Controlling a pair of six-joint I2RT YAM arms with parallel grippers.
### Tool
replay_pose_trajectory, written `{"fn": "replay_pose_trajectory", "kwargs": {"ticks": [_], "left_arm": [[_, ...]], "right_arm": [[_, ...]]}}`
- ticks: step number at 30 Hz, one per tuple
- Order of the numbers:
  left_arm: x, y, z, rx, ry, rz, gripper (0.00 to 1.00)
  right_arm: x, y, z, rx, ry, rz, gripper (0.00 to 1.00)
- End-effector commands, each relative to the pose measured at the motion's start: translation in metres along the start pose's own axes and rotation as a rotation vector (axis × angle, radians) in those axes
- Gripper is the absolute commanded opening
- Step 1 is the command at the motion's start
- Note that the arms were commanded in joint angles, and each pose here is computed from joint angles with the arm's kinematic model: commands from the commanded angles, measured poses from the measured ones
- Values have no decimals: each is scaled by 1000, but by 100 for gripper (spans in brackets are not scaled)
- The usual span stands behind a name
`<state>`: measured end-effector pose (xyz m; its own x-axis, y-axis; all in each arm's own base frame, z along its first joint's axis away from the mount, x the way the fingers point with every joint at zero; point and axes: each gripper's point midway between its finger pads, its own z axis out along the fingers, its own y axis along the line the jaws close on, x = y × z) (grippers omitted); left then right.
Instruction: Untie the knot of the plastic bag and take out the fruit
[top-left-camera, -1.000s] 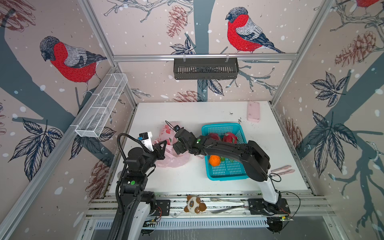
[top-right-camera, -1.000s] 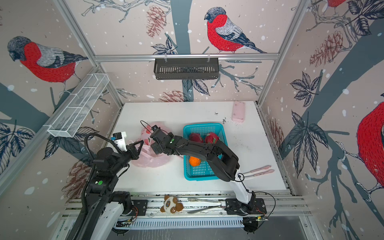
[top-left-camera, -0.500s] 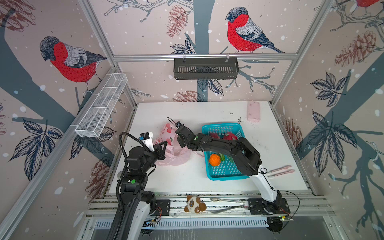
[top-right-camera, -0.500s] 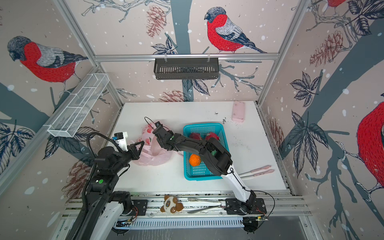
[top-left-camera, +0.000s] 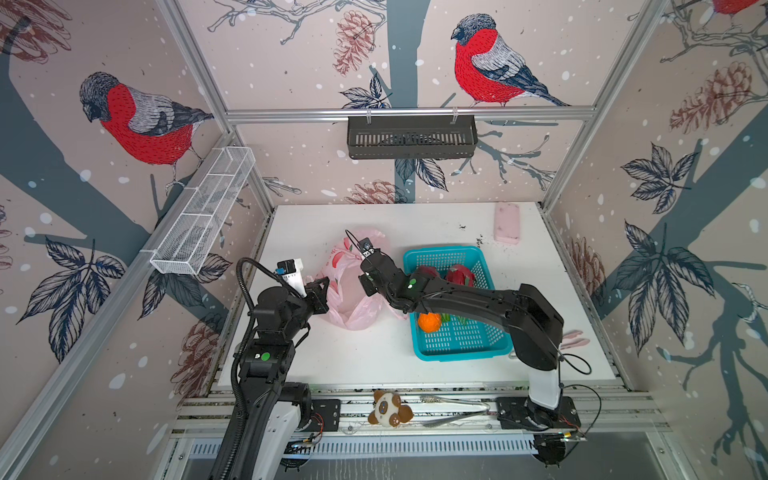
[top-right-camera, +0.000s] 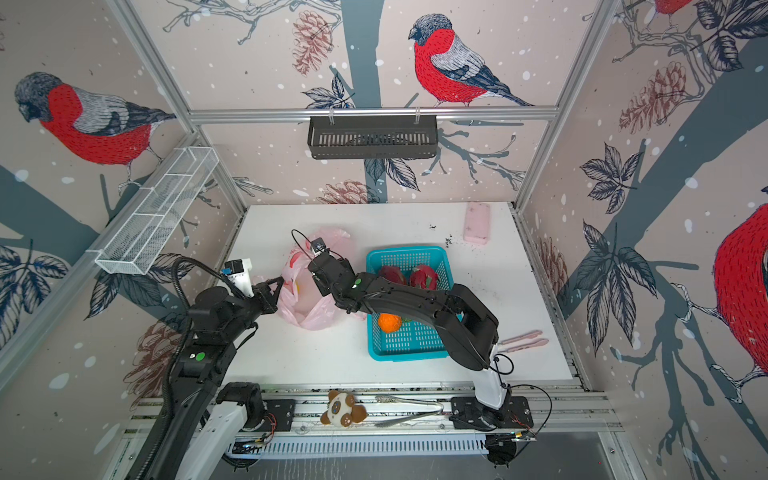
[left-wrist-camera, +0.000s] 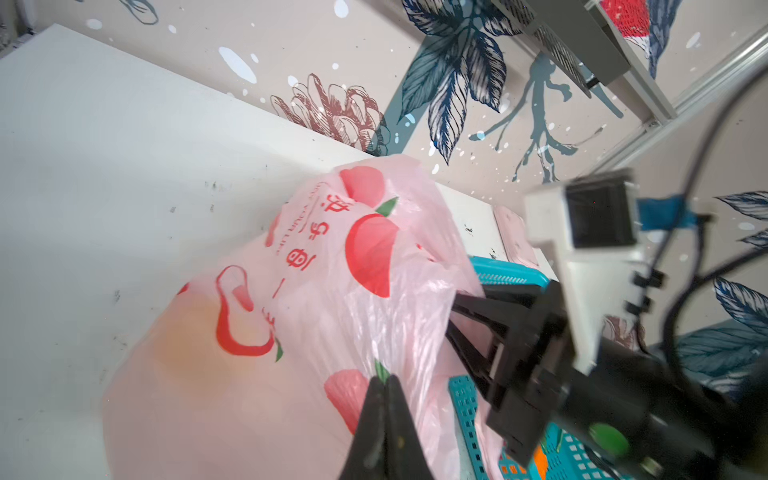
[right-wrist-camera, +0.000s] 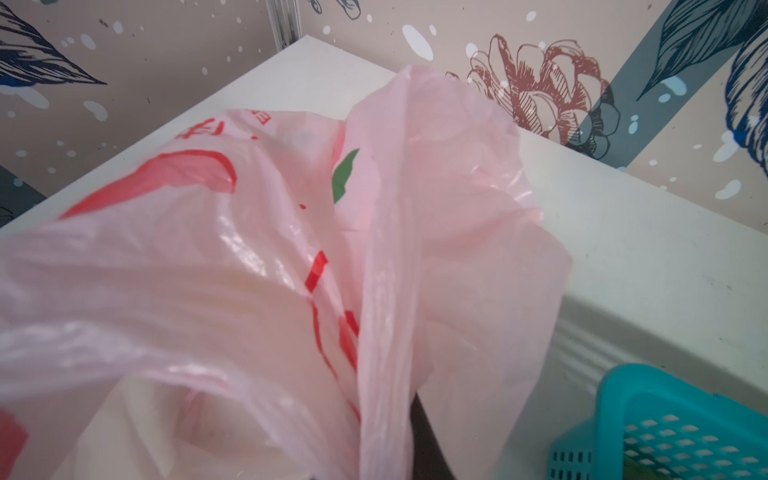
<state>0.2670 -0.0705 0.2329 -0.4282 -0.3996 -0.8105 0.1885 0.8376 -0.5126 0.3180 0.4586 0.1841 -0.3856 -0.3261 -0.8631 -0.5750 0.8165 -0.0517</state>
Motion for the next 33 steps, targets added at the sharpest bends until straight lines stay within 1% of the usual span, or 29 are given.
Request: {"fn": "replay_pose_trajectory", "kwargs": {"ticks": [1,8,11,14,19,24,28,33], "left_arm": [[-10,9,-2,-60,-45,20,0],[-3,32,-4,-167,-61,-36,0],[-2,43,-6,-220,-83,-56,0],[-15,44,-12,-240,-144,-57,0],[-54,22,-21,-184,-268,-11,0],[-84,-5,-25,-90,-334,48,0],[-96,-20,-23,-24,-355,65,0],[-102,-34,-22,46,-368,78,0]], "right_arm": [[-18,-4,-20,72,-90,32,14],[-19,4,-54,176,-164,36,13],[-15,9,-62,175,-176,68,14],[-7,13,-65,163,-168,100,14],[11,14,-62,156,-141,152,14],[23,12,-60,161,-150,215,14],[32,10,-56,162,-160,270,14],[45,12,-48,159,-146,317,14]]}}
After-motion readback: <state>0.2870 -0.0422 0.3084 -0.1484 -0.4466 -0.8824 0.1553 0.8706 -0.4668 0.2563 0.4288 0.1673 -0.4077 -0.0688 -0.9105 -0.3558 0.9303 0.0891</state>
